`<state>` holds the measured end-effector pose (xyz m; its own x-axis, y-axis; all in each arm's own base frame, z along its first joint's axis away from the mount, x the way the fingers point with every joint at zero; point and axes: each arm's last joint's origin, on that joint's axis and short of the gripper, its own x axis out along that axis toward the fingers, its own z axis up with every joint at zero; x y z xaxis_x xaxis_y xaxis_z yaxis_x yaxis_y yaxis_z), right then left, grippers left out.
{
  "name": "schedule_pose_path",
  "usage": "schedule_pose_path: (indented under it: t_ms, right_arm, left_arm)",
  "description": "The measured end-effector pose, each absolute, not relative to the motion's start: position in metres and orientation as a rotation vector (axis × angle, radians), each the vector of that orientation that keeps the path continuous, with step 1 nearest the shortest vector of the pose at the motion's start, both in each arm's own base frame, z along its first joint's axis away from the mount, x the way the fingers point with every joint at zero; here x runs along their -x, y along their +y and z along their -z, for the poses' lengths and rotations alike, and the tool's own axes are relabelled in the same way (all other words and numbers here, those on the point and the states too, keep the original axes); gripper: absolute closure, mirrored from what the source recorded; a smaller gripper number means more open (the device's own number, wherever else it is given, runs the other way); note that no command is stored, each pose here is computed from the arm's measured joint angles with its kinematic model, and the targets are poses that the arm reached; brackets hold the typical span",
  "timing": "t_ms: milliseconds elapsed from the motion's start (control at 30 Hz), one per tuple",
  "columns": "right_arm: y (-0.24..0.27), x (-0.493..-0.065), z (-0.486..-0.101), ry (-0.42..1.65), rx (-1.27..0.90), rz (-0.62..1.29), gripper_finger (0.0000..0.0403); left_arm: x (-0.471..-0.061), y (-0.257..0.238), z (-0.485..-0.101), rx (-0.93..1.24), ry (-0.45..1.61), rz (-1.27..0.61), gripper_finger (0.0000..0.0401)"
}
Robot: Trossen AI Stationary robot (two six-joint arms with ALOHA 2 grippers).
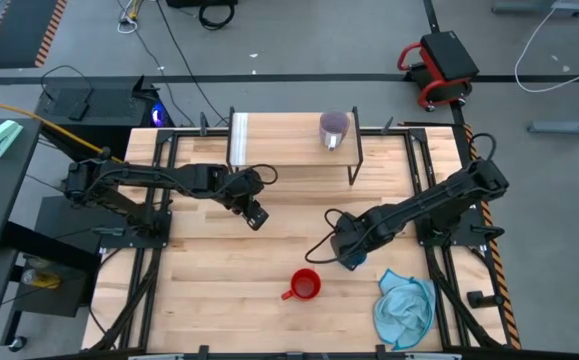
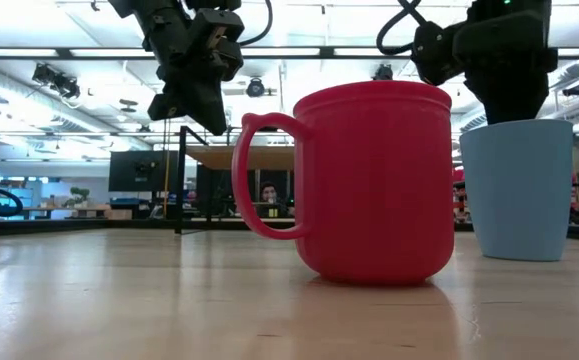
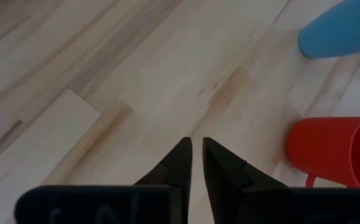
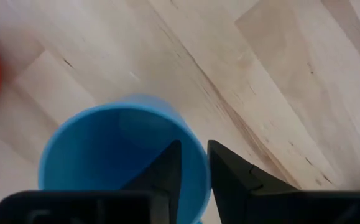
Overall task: Stack small to large cups/mugs on shelf
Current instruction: Put the blue cup on the shelf
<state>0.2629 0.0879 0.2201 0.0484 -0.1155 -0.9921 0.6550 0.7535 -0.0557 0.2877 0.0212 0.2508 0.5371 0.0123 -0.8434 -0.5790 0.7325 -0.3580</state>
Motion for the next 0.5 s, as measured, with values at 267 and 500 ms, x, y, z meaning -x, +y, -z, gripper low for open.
schedule_pose_path:
  t_ms: [267,500]
  right_arm:
    - [0.083,-0.264,-0.221,1.425,-0.514,0.624,0.0384]
    - [0.072,-0.267,-0.222,1.456,-0.540,0.577,0.0393]
  left_arm:
    - [-0.286,0.021,-0.250,0.655,0.977,-0.383,0.0361]
    - [-0.274,0.022,-0.248,0.612,1.077,-0.394,0.0360]
